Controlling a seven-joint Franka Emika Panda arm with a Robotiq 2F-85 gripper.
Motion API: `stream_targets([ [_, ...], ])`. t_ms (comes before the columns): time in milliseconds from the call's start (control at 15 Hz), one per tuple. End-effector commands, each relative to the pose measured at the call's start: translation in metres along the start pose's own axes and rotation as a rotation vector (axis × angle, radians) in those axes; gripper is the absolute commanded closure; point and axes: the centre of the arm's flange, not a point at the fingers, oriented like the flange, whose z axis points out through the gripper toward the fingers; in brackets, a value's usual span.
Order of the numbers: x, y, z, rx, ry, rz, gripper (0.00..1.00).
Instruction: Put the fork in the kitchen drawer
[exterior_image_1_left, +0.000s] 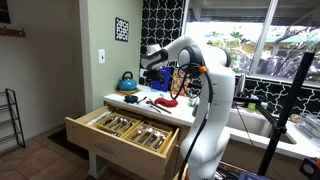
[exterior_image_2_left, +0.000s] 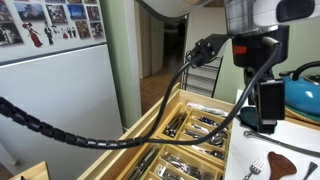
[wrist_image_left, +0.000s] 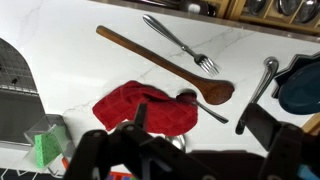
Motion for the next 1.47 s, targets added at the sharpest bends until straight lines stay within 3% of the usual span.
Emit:
stream_targets([
  [0,-0.003,-0.003,0.011,0.044,-0.107,-0.083,0.00],
  [400,-0.006,-0.013,0.034,0.073,-0.139,-0.198,0.00],
  [1000,-0.009,-0.018,0.038,0.054,-0.130,-0.196,0.00],
  [1400,-0.006,-0.020,0.062,0.046,-0.168,-0.299,0.00],
])
